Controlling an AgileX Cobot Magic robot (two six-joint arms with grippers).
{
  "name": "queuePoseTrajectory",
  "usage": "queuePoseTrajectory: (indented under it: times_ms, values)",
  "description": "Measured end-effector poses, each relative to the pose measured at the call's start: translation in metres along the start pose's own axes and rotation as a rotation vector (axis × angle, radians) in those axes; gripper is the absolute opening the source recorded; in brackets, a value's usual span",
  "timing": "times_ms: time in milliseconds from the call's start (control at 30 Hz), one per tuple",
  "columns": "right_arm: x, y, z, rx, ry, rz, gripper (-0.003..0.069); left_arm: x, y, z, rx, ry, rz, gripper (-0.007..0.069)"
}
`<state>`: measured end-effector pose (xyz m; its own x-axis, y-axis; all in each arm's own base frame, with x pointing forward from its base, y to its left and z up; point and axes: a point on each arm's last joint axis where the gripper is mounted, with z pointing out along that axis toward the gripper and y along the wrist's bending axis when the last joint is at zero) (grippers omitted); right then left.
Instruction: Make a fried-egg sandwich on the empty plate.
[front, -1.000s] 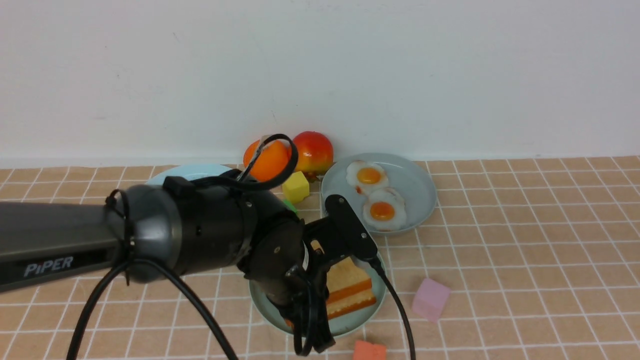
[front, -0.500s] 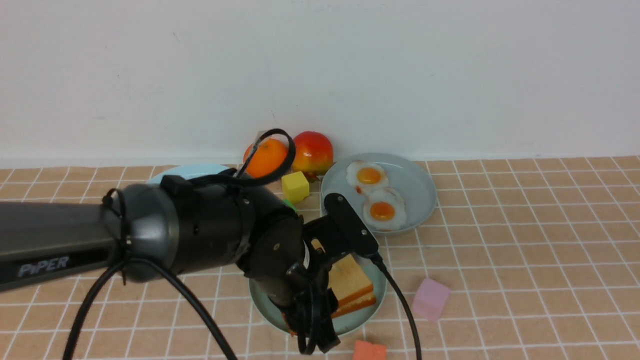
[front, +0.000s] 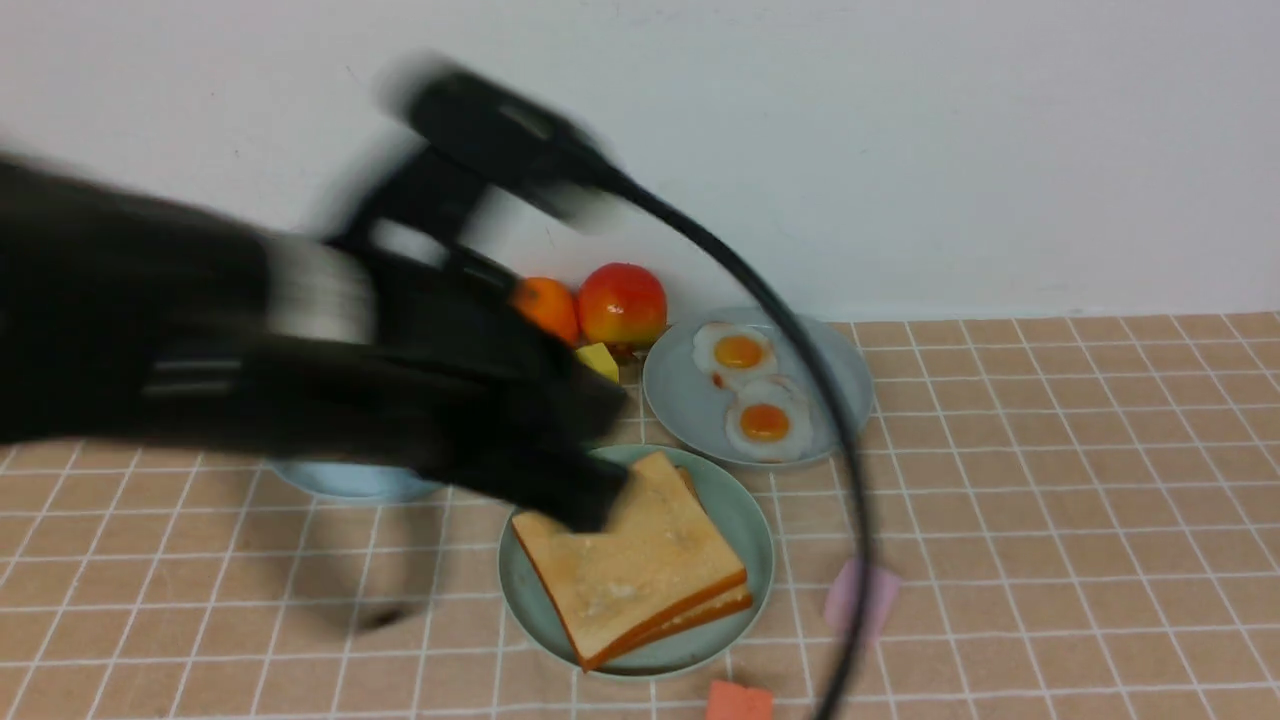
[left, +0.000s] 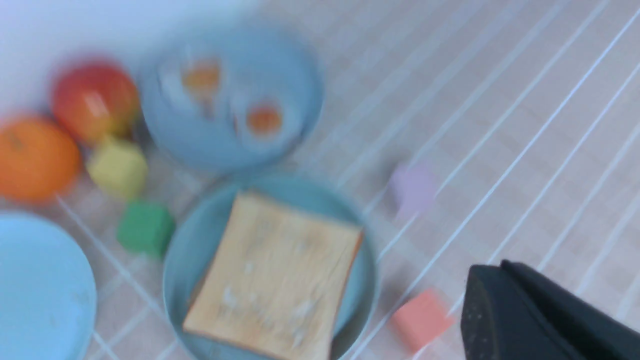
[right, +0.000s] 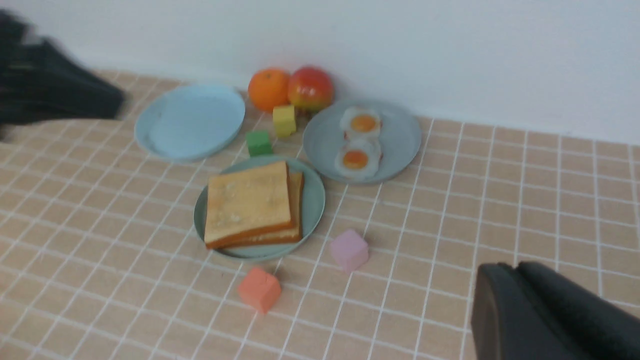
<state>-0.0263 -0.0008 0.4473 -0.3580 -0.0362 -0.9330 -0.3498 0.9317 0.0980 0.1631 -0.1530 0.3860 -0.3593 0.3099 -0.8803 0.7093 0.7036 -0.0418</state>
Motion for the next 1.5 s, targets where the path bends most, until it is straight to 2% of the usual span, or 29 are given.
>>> queuePoseTrajectory:
  times_ms: [33, 100, 167, 200, 367, 467, 567, 767, 1000, 1300, 1433, 1500]
  values:
    - [0.001, 0.000, -0.001, 0.002, -0.005, 0.003, 0.0053, 0.001, 0.000, -0.004, 0.001, -0.012, -0.001, -0.0013]
    - [0.011, -0.005, -0.021, 0.052, -0.077, 0.059, 0.0053, 0.025, -0.005, -0.053, 0.012, -0.168, -0.024, -0.0013]
    - [0.017, -0.006, -0.027, 0.069, -0.102, 0.088, 0.0053, 0.038, -0.006, -0.066, 0.016, -0.219, -0.037, -0.0013]
    - [0.031, -0.011, -0.037, 0.109, -0.143, 0.143, 0.0053, 0.068, -0.007, -0.083, 0.024, -0.290, -0.077, -0.0013]
    - [0.067, -0.021, -0.030, 0.177, -0.139, 0.253, 0.0029, 0.135, -0.005, -0.100, 0.022, -0.523, -0.151, -0.0013]
    - [0.088, -0.025, -0.007, 0.195, -0.064, 0.288, -0.0010, 0.170, -0.002, -0.098, 0.006, -0.631, -0.162, -0.0013]
    - [0.099, -0.026, 0.020, 0.186, -0.045, 0.295, -0.0014, 0.191, 0.000, -0.095, 0.002, -0.688, -0.167, -0.0013]
    - [0.118, -0.030, 0.078, 0.142, -0.119, 0.268, -0.0014, 0.215, 0.001, -0.080, -0.003, -0.649, -0.176, -0.0013]
    - [0.149, -0.034, 0.123, 0.116, -0.160, 0.239, -0.0009, 0.233, 0.001, -0.066, -0.002, -0.551, -0.178, -0.0013]
    - [0.221, -0.043, 0.164, 0.155, 0.041, 0.240, -0.0005, 0.239, 0.000, -0.062, 0.009, -0.477, -0.177, -0.0013]
    - [0.230, -0.047, 0.166, 0.215, -0.003, 0.317, -0.0010, 0.239, 0.000, -0.062, 0.009, -0.476, -0.177, -0.0013]
    - [0.228, -0.047, 0.166, 0.236, -0.044, 0.310, -0.0015, 0.239, 0.000, -0.062, 0.009, -0.476, -0.177, -0.0013]
